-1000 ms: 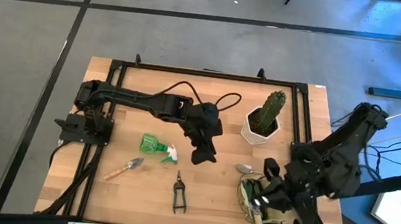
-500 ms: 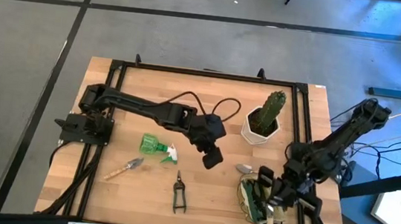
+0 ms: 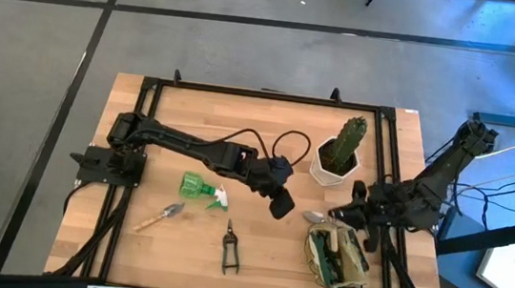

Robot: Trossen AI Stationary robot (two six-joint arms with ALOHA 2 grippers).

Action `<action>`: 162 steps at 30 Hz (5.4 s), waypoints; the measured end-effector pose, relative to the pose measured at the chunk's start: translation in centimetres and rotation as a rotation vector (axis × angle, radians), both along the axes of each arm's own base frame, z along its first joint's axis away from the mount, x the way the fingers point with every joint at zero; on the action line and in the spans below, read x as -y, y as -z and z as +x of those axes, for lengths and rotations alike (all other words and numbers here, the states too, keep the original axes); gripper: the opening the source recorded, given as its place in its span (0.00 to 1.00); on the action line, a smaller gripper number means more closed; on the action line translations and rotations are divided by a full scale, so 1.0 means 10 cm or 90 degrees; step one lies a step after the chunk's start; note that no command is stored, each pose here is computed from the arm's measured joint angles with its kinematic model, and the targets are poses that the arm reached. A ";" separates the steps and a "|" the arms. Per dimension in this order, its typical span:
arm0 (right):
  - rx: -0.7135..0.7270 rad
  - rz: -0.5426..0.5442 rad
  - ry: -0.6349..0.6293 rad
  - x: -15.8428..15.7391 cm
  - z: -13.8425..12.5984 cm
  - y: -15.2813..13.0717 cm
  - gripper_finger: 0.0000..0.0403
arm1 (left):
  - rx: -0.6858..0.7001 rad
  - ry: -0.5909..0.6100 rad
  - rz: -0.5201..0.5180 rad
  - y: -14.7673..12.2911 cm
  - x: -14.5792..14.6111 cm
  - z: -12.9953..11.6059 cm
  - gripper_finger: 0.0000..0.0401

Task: Pick & Place Garden tools in Gardening bag
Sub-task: Put the hand rake into the side pocket of the white bag

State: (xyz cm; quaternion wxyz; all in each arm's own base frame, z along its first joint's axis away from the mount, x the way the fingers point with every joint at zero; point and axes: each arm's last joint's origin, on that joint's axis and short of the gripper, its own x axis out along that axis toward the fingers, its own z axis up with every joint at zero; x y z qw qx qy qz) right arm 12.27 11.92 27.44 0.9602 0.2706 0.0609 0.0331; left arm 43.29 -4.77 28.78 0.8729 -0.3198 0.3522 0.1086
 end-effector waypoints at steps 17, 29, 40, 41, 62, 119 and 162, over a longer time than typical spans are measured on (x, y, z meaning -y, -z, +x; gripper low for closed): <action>-0.010 -0.058 0.224 -0.52 0.44 -0.01 0.01 | 0.035 -0.099 0.041 -0.06 -0.01 0.00 0.46; -0.040 -0.048 0.269 -0.65 0.40 0.20 0.01 | 0.041 -0.111 0.021 -0.07 0.02 0.00 0.46; -0.080 -0.035 0.281 -0.67 0.43 0.44 0.01 | 0.050 -0.117 0.012 -0.08 0.03 0.01 0.46; -0.081 -0.033 0.283 -0.67 0.43 0.44 0.01 | 0.052 -0.116 0.011 -0.08 0.03 0.01 0.46; -0.092 -0.078 0.302 -0.61 0.42 0.47 0.01 | 0.056 -0.107 0.001 -0.08 0.15 0.00 0.46; -0.080 -0.053 0.318 -0.75 0.60 0.67 0.01 | 0.058 -0.124 -0.006 -0.08 0.13 0.00 0.46; -0.181 -0.163 0.202 -0.73 0.67 0.73 0.01 | 0.059 -0.137 -0.010 -0.09 0.08 0.01 0.46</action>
